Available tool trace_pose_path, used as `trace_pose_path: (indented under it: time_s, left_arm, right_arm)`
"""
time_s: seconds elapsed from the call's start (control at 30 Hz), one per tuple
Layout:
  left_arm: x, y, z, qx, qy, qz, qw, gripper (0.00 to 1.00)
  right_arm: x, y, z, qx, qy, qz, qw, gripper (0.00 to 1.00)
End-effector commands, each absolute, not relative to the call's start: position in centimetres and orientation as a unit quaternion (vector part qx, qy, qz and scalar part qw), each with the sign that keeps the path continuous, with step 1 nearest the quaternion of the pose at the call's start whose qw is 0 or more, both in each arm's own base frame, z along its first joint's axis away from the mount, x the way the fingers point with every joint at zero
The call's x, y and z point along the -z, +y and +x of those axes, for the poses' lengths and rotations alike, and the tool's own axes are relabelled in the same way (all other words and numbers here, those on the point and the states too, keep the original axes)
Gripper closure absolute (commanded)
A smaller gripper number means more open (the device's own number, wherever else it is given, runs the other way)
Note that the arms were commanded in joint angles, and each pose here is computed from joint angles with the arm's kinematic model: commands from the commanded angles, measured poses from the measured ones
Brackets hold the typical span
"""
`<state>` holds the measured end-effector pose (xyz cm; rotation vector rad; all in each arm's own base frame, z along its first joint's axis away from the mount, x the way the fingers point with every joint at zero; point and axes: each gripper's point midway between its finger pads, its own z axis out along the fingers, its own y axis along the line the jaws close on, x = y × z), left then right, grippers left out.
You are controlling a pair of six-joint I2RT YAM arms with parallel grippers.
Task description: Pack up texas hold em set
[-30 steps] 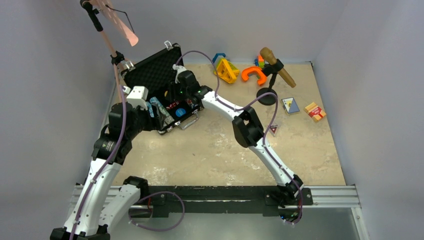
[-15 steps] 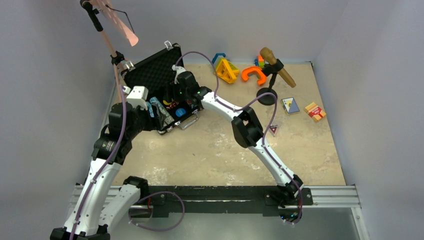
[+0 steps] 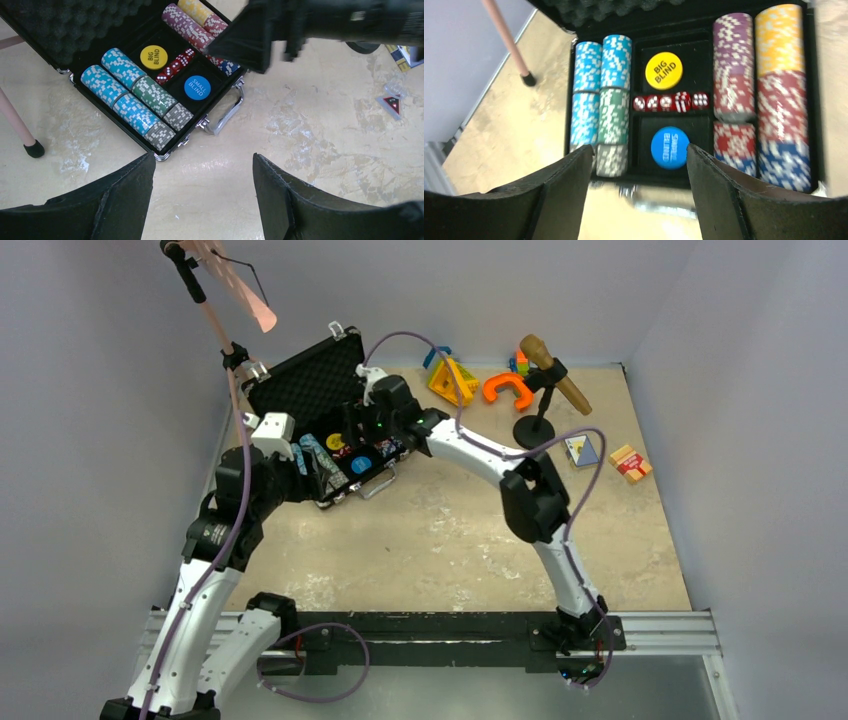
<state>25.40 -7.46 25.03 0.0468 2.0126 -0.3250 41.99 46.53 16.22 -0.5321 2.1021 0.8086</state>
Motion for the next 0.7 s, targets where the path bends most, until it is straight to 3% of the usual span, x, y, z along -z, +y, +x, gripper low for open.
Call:
trace_pose_path:
  time_s: [0.0,0.17,0.33,0.43,0.67]
  left_arm:
    - [-26.1,-7.5,25.7,0.138,0.827,0.015,0.545,0.25]
    - [-26.1,-7.5,25.7,0.141,0.826,0.016,0.545,0.25]
    - [-26.2,-7.6,25.6,0.142,0.825,0.017,0.546,0.25]
    - [-26.1,-7.6,25.7,0.143,0.826,0.017,0.545,0.25]
    - [-26.3,-7.7,25.6,0.145,0.824,0.018,0.547,0.25]
  right_arm:
    - [-23.5,39.9,41.4,-0.291,0.81,-0.19,0.472,0.26]
    - [-20.8,28.6,39.1,-0.24,0.857,-0.132,0.436,0.23]
    - [-17.9,15.1,38.4,-0.122,0.898,-0.038,0.421,0.19]
    - [-16.9,7.9,38.0,-0.051,0.903,0.024,0.426,0.11]
    - [-12.6,-4.8,37.8,0.072,0.905,0.124,0.401,0.09]
